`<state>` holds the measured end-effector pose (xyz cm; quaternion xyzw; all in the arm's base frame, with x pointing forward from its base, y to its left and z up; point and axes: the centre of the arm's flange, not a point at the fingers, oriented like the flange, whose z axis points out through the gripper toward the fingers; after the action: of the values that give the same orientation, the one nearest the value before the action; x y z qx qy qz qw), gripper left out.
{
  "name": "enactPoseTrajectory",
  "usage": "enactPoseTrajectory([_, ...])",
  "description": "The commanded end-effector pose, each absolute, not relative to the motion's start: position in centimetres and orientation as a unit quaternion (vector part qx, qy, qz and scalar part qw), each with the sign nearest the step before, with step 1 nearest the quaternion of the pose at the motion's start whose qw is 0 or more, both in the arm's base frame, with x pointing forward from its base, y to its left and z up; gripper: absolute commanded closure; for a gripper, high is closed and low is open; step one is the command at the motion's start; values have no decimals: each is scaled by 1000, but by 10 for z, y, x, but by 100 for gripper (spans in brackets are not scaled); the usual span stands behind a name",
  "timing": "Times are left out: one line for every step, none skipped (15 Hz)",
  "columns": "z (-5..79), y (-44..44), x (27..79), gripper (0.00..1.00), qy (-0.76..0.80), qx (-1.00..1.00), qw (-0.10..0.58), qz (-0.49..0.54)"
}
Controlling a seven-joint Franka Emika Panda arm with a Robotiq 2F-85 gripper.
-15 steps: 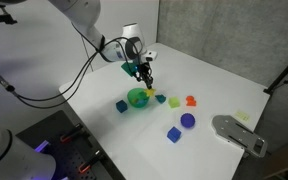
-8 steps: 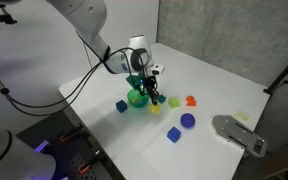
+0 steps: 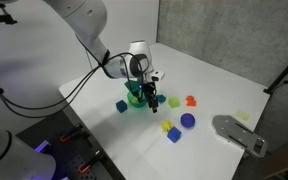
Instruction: Remove the yellow object from the green bowl and put it on the table
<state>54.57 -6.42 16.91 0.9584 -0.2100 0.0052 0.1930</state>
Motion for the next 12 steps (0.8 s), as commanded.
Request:
enactPoseTrajectory([201, -50, 535, 13, -197, 963, 181, 15])
enactPoseTrajectory([208, -45, 535, 4, -191, 966, 176, 17])
enactPoseTrajectory([216, -38, 534, 1, -184, 968, 171, 21])
enactPoseTrajectory([225, -30, 532, 0, -176, 970, 165, 23])
enactPoseTrajectory([234, -22, 531, 0, -167, 973, 158, 27])
enactPoseTrajectory([244, -14, 528, 0, -158, 976, 150, 28])
enactPoseTrajectory([253, -7, 525, 0, -149, 978, 143, 29])
enactPoseTrajectory([263, 0, 520, 0, -136, 981, 134, 28])
enactPoseTrajectory([272, 6, 515, 0, -121, 984, 125, 26])
enactPoseTrajectory([281, 12, 509, 0, -107, 987, 116, 26])
enactPoseTrajectory([291, 16, 503, 0, -91, 990, 103, 22])
enactPoseTrajectory([301, 20, 497, 0, -78, 992, 92, 20])
